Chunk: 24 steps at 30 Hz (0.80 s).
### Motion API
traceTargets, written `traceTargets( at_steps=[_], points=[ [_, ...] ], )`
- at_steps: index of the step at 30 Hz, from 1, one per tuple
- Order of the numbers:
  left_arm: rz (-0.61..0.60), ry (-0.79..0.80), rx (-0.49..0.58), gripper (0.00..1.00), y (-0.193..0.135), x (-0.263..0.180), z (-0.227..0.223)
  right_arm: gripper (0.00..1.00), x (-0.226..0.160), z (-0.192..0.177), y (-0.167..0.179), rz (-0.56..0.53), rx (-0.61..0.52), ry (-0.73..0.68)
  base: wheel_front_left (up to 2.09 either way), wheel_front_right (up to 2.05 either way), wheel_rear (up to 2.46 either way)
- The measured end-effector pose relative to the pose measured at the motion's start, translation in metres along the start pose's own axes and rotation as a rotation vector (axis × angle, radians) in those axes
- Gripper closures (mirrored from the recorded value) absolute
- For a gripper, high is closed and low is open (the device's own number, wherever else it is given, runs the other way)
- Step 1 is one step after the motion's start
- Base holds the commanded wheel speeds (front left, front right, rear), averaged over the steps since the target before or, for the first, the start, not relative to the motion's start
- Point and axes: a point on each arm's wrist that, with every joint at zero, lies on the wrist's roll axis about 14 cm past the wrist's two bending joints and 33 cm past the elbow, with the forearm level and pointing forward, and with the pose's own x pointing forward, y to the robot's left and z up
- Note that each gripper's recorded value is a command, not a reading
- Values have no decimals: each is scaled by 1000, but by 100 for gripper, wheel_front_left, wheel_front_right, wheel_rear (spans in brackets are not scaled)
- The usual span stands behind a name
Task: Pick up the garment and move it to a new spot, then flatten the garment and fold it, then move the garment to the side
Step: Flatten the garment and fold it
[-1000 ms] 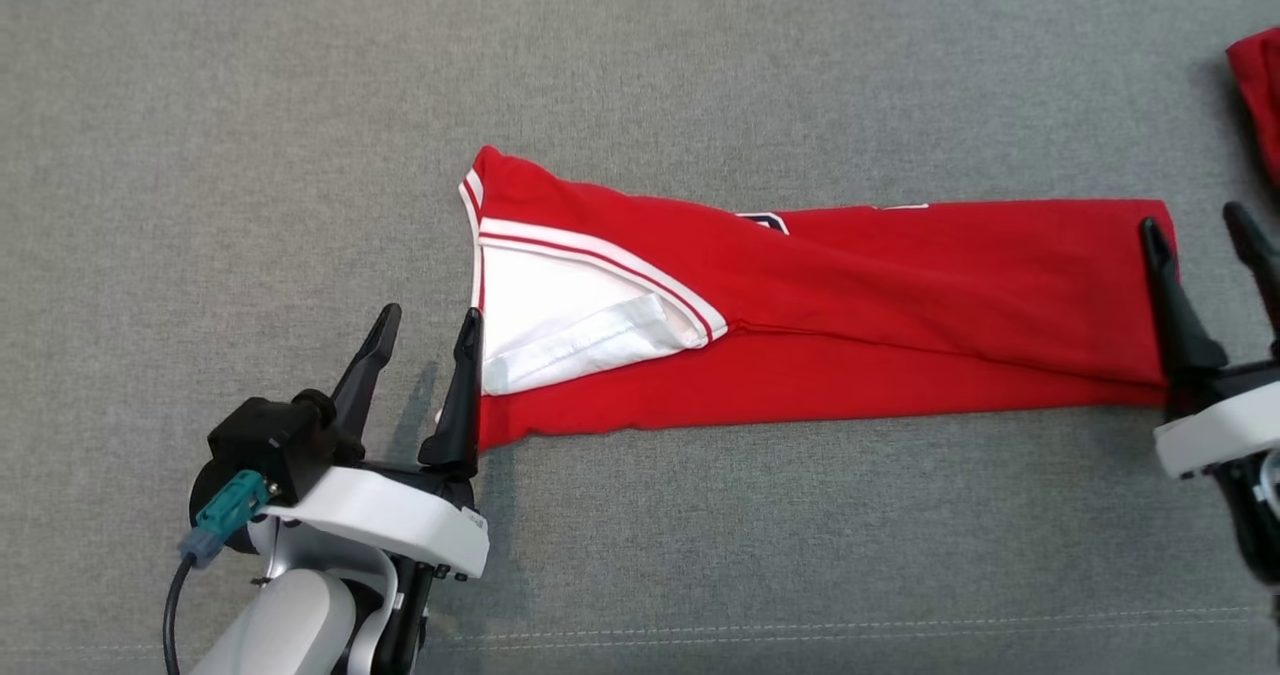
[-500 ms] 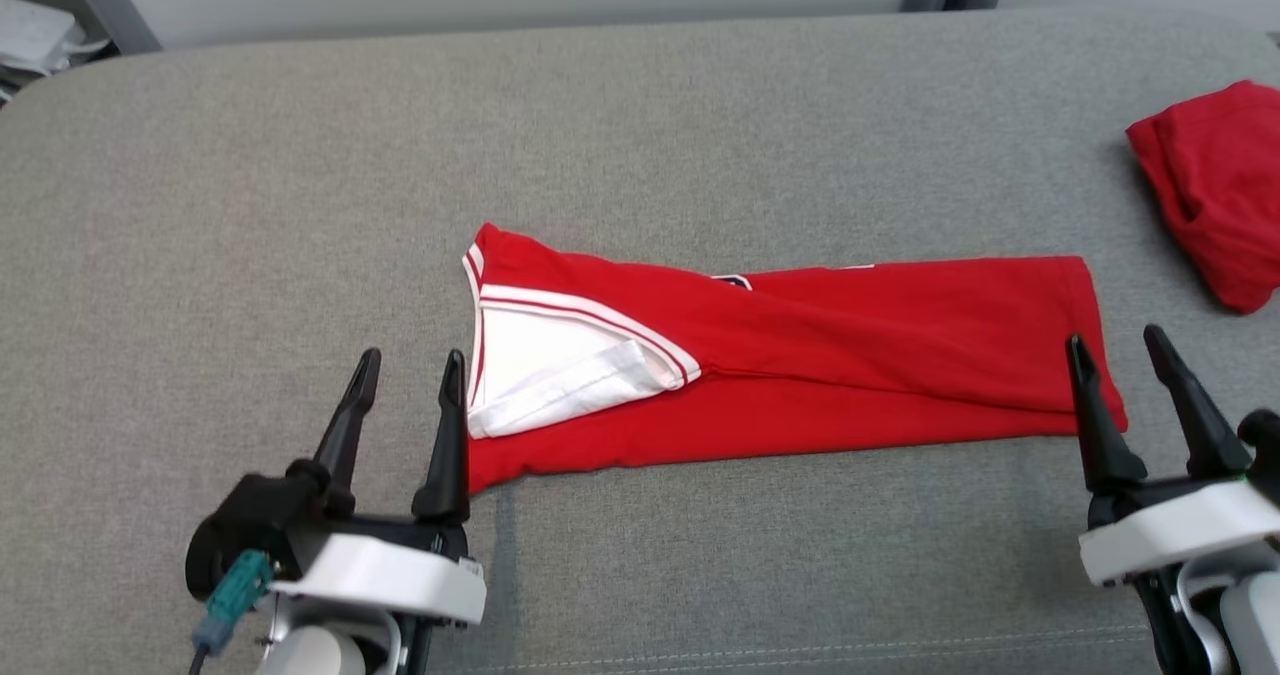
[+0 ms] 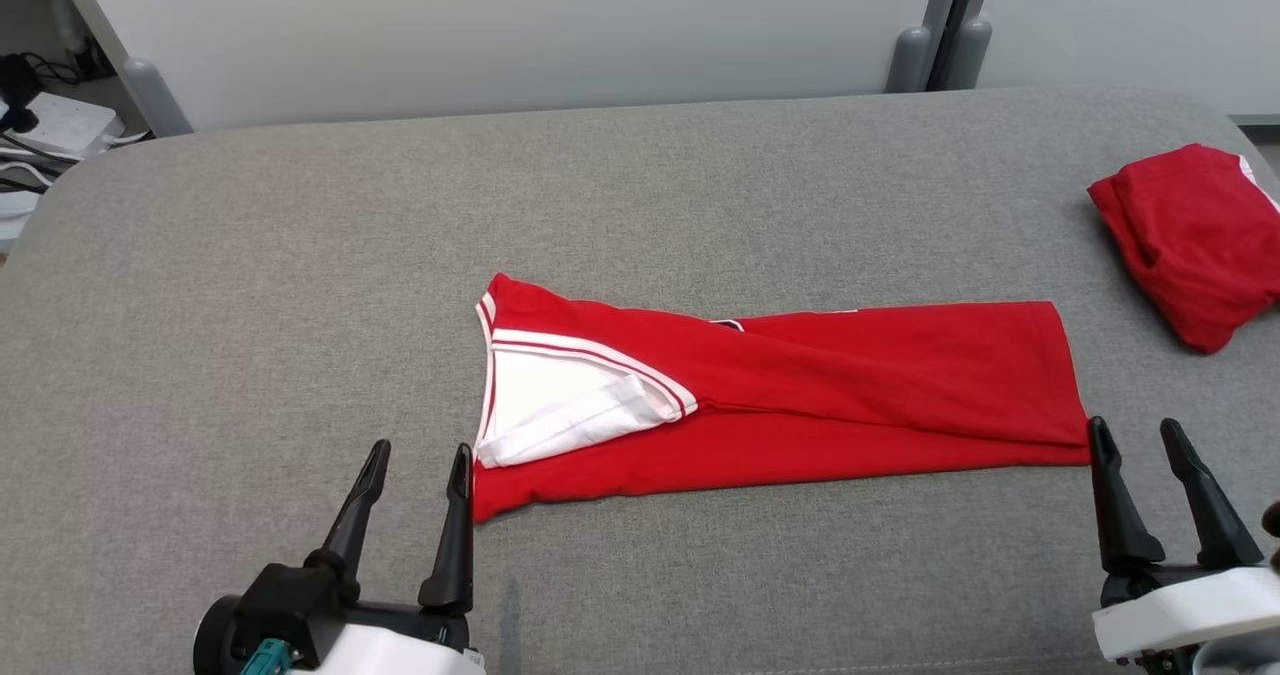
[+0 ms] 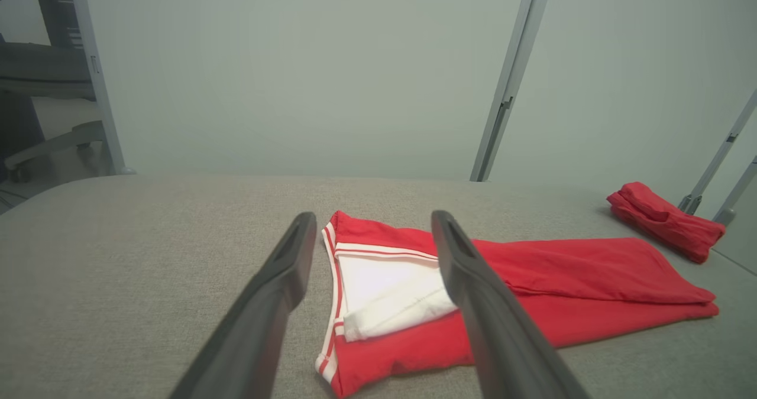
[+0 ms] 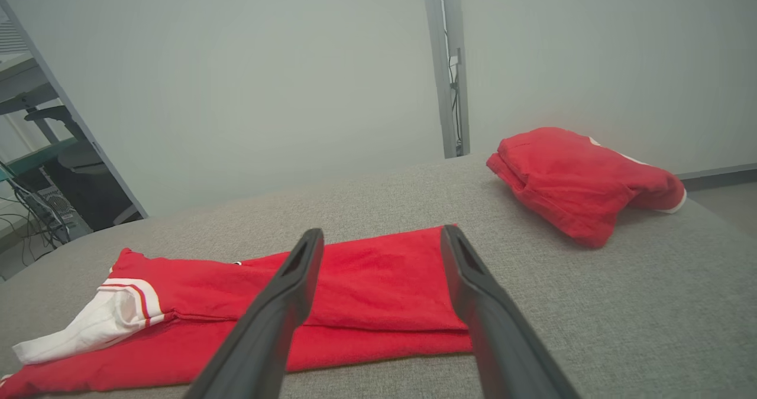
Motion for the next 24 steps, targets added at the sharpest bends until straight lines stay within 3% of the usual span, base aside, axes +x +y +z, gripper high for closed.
traceTargets(
  at_steps=[13, 24],
  points=[
    [-18, 2, 15, 0, -2, 2, -4, 0, 8, -37, -29, -110, 185, 122, 0, 0, 0],
    [-11, 58, 26, 0, 5, 4, -24, 0, 36, -74, -72, -287, 325, 269, 0, 0, 0]
  ],
)
